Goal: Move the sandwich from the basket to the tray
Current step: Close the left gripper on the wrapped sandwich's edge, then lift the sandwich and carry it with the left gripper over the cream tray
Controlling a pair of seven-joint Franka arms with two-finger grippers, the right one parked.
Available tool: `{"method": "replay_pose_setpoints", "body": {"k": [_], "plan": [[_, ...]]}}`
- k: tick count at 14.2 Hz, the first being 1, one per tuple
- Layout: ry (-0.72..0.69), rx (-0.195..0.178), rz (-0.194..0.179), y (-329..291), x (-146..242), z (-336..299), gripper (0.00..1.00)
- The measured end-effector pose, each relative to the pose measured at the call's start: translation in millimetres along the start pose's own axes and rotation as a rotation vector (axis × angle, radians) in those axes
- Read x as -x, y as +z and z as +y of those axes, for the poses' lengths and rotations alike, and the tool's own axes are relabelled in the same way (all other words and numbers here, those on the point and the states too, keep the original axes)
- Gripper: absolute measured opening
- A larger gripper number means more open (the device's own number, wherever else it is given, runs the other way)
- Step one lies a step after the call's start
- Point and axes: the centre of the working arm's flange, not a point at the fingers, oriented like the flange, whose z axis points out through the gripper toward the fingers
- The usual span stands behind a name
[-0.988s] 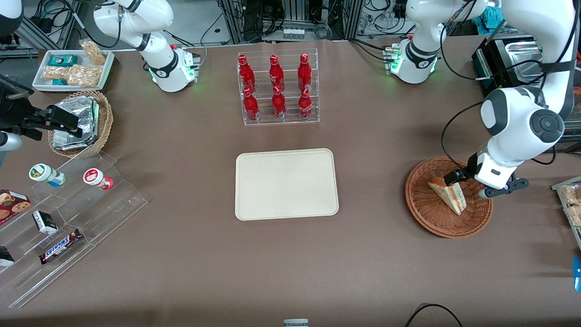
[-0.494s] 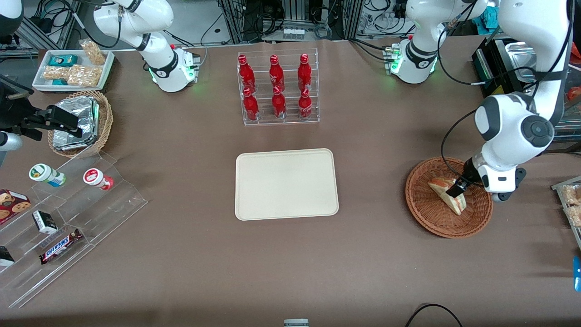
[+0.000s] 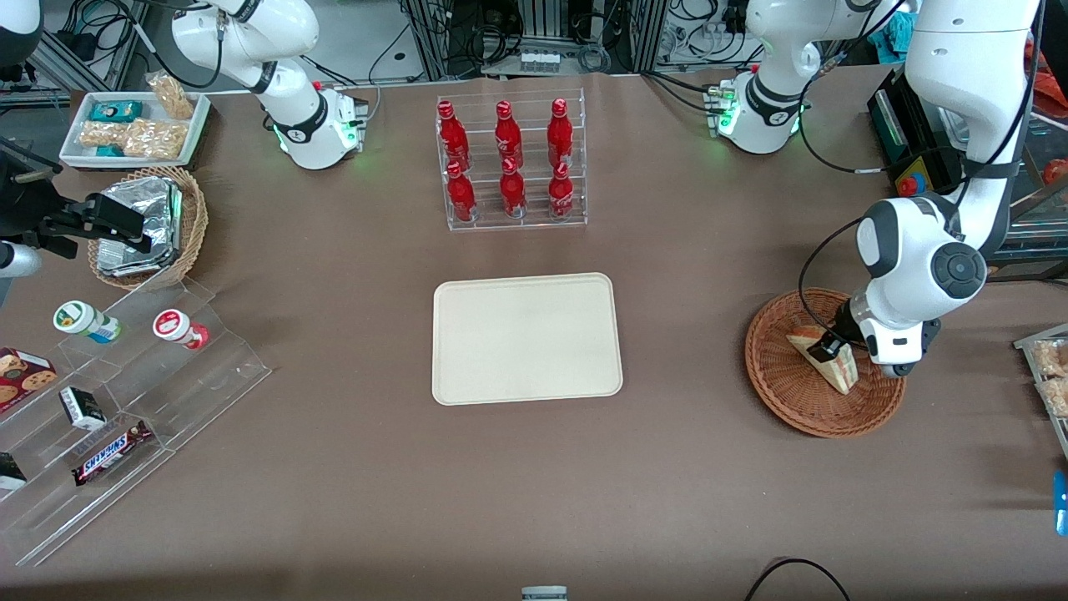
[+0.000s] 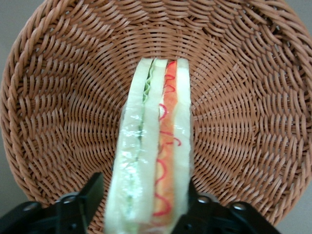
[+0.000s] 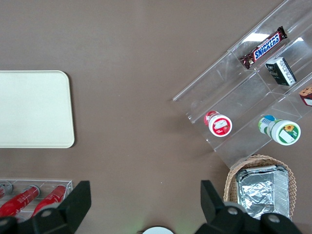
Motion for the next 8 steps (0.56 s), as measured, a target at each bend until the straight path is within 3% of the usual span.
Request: {"method": "replay_pose_setpoints", "body": {"k": [1, 3, 5, 8], "plan": [[0.000, -0.018, -0.019, -5.7, -0.4, 0.8, 0.51], [0.004, -0.065, -0.066, -37.1, -4.4, 8.2, 0.36], [0.035, -0.094, -0.093, -83.1, -5.0, 23.0, 0.30], [0.299, -0.141, -0.088, -116.9, 33.5, 63.0, 0.22]]}}
